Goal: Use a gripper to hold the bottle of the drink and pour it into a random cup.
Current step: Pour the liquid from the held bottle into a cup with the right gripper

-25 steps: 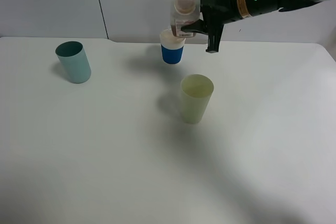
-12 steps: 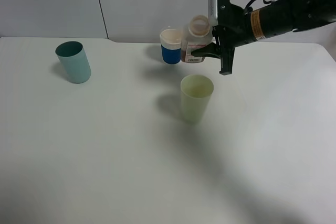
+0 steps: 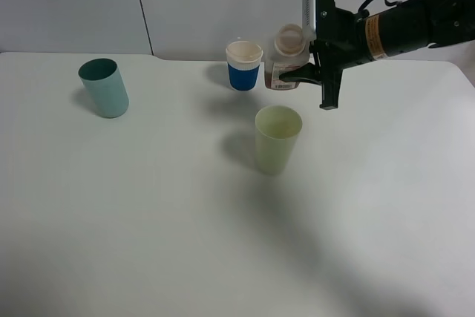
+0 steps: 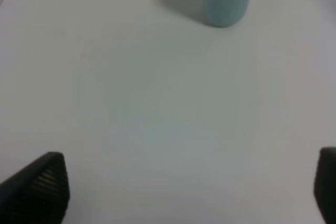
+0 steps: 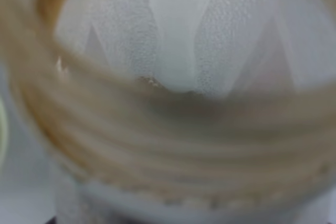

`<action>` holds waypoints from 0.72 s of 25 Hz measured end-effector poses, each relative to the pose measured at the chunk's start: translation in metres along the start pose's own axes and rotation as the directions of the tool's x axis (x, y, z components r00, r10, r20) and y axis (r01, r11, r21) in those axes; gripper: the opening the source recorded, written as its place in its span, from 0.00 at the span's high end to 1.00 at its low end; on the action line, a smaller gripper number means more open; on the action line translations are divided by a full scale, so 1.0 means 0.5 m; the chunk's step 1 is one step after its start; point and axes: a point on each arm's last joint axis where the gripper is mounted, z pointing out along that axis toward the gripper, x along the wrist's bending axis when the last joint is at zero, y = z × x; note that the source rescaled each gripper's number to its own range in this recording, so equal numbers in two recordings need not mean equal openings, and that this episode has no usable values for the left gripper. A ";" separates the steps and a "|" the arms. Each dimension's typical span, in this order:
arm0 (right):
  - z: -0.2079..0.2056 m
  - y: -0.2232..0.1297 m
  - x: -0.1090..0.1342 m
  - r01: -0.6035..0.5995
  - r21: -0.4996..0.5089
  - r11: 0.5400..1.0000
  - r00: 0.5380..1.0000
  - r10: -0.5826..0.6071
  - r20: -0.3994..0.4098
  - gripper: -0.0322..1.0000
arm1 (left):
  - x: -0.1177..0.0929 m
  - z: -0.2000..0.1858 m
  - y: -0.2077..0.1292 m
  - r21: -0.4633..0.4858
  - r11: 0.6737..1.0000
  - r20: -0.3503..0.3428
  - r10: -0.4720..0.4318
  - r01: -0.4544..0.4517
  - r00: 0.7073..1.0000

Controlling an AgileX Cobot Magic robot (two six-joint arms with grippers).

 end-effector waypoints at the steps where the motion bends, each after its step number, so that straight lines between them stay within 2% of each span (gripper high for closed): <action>1: -0.005 0.002 -0.004 0.013 0.008 1.000 1.000 -0.013 0.012 0.95 | 0.000 0.000 0.000 0.000 1.000 0.000 0.000 0.000 1.000; 12: -0.020 -0.013 -0.022 0.177 0.146 0.973 0.980 -0.189 0.065 0.95 | -0.001 0.000 0.000 0.000 1.000 0.005 -0.003 0.003 1.000; 18: -0.020 -0.014 -0.023 0.231 0.158 0.960 0.968 -0.243 0.059 0.95 | 0.000 0.000 0.000 0.000 1.000 0.000 0.000 0.000 1.000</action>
